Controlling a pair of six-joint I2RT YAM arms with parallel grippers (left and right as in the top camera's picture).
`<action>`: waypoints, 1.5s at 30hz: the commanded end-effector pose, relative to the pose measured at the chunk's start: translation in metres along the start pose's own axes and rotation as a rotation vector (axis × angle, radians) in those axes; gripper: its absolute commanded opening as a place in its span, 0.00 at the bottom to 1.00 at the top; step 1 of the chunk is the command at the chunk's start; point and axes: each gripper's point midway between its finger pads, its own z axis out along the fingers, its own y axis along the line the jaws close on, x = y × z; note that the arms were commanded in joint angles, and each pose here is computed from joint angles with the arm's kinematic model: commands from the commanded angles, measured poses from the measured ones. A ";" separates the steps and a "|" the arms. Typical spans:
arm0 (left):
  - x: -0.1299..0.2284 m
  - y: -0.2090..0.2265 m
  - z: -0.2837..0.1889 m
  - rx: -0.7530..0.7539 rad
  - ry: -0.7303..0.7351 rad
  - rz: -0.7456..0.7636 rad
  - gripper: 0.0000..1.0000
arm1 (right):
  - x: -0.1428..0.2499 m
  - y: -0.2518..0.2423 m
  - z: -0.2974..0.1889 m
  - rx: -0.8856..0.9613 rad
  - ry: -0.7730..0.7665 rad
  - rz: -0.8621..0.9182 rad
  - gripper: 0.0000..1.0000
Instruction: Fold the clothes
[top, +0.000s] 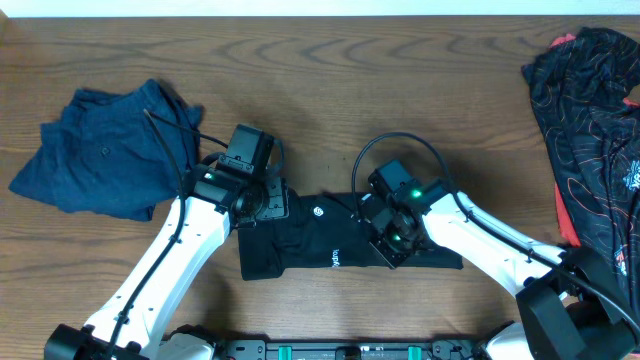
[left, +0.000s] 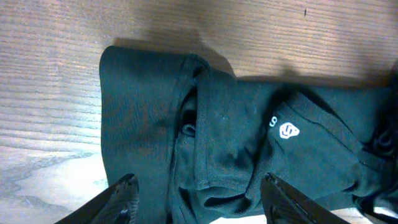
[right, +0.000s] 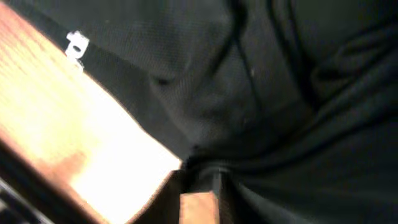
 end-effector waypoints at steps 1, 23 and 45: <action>0.005 0.004 0.005 -0.013 0.018 -0.013 0.64 | -0.002 -0.009 0.003 0.063 -0.003 0.046 0.23; 0.034 0.022 0.048 -0.111 0.218 -0.021 0.75 | -0.050 -0.040 -0.070 0.256 -0.268 0.257 0.32; 0.064 0.014 0.101 -0.048 0.431 -0.005 0.20 | -0.046 -0.043 -0.069 0.257 -0.252 0.267 0.33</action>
